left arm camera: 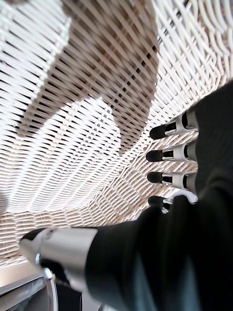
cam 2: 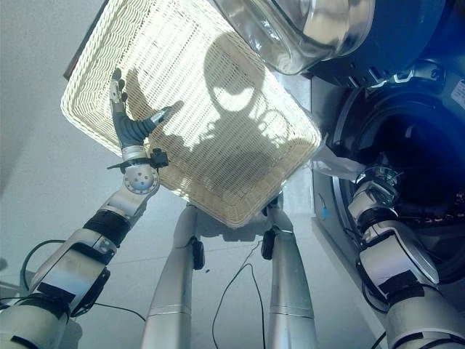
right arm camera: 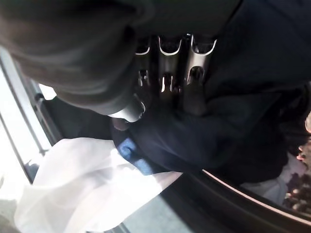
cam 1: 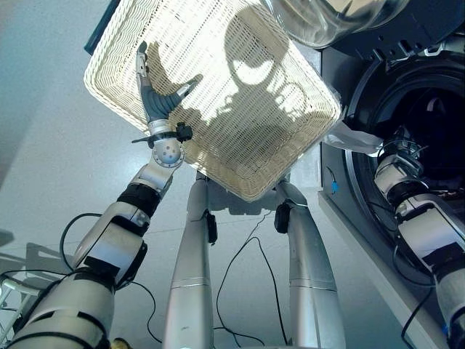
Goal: Put the clothes into the washing machine.
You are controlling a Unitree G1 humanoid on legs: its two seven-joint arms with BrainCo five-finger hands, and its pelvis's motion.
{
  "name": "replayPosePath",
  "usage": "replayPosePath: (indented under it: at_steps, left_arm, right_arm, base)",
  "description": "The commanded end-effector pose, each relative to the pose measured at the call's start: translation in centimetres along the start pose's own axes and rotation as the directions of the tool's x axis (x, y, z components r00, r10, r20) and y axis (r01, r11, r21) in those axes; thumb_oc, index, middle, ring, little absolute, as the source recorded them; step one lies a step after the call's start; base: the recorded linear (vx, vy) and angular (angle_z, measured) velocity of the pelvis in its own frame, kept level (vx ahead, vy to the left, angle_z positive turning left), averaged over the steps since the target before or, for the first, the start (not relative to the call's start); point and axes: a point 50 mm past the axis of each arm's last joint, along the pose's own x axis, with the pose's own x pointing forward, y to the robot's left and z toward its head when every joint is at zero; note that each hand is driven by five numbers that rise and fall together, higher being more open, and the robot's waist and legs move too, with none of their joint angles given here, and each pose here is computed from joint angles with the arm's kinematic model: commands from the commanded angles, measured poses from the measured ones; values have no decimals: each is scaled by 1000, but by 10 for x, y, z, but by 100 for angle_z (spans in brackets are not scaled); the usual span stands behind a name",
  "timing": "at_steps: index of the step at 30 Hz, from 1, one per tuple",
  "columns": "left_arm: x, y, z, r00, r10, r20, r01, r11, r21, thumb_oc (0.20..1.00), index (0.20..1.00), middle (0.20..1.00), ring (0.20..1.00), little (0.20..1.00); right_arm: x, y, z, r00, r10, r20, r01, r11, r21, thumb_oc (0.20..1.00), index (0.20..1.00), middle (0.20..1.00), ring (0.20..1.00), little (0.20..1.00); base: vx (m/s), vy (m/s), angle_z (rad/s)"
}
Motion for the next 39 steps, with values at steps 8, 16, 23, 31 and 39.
replayPosePath:
  at_steps: [8, 16, 23, 31, 39]
  left_arm:
    - [5, -8, 21, 996, 20, 89, -14, 997, -72, 1000, 1000, 1000, 1000, 1000]
    - [3, -11, 23, 995, 19, 94, -11, 997, -82, 1000, 1000, 1000, 1000, 1000]
    - [1, -21, 28, 995, 9, 96, 1, 995, -102, 1000, 1000, 1000, 1000, 1000]
    - [-2, -25, 29, 995, 4, 99, 7, 994, -113, 1000, 1000, 1000, 1000, 1000]
    - [-3, -28, 30, 995, 0, 102, 12, 993, -120, 1000, 1000, 1000, 1000, 1000]
  right_arm:
    - [-22, 45, -8, 980, 199, 14, -197, 977, -79, 200, 200, 200, 200, 200]
    - [-34, 59, 9, 968, 241, 76, -250, 954, 163, 1000, 1000, 1000, 1000, 1000]
    - [-54, 80, 23, 930, 361, 67, -367, 907, 205, 1000, 1000, 1000, 1000, 1000]
    - [-55, 81, 25, 933, 357, 53, -361, 923, 132, 1000, 1000, 1000, 1000, 1000]
    - [-52, 74, 32, 936, 341, 81, -344, 938, 29, 1000, 1000, 1000, 1000, 1000]
  base:
    - [0, 0, 0]
    - [0, 0, 0]
    - [3, 19, 0]
    - [0, 0, 0]
    - [0, 0, 0]
